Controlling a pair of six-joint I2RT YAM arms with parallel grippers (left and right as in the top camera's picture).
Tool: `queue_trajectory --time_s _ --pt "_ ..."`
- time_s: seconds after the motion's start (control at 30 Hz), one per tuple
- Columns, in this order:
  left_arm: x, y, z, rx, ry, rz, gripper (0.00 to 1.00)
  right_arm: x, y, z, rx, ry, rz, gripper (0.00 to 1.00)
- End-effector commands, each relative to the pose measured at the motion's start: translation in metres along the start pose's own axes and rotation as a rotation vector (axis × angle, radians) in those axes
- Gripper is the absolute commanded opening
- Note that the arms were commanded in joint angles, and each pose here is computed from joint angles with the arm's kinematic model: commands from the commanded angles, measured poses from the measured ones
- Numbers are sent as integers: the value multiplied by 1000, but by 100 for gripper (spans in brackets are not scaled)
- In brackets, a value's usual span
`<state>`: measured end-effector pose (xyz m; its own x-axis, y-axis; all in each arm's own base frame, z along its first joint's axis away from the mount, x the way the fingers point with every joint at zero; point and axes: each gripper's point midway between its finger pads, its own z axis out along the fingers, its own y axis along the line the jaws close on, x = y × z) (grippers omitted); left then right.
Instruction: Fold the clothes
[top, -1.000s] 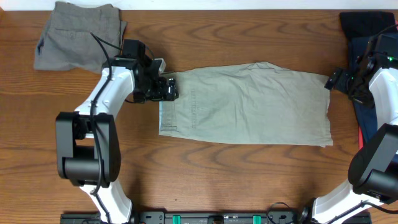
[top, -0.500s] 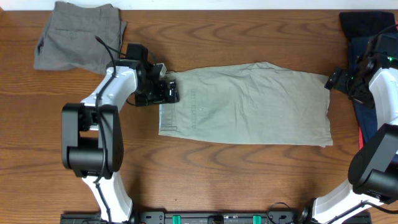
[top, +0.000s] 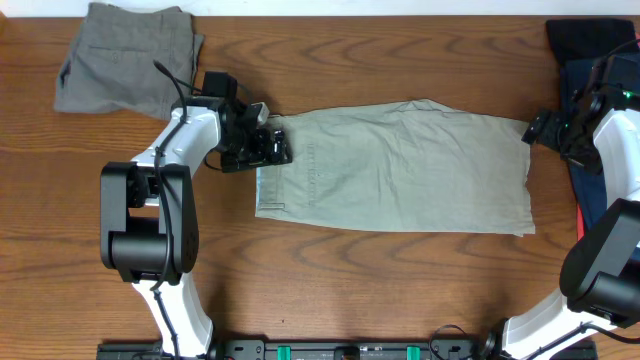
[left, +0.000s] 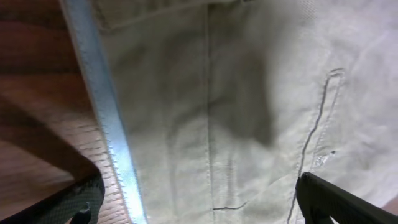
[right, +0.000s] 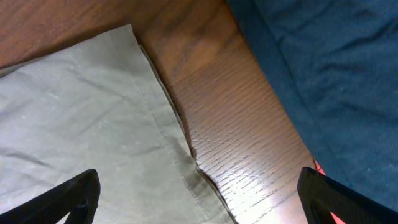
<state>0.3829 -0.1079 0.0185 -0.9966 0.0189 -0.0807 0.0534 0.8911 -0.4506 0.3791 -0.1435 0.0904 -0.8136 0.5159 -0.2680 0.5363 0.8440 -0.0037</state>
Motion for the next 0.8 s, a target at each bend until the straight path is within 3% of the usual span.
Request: queue_trajectory --time_s 0.0,0.37,0.67,0.77 --pt "15 5 15 20 57 -33 97 -5 -3 -7 7 -23 -4 99" --pt "27 16 36 16 114 -62 83 -5 -3 -7 6 -23 -4 99" --pt "32 17 38 14 138 -74 49 -5 -3 -7 6 -23 -4 99" --pt "33 18 37 9 142 -76 25 -5 -3 -7 6 -23 -4 99"
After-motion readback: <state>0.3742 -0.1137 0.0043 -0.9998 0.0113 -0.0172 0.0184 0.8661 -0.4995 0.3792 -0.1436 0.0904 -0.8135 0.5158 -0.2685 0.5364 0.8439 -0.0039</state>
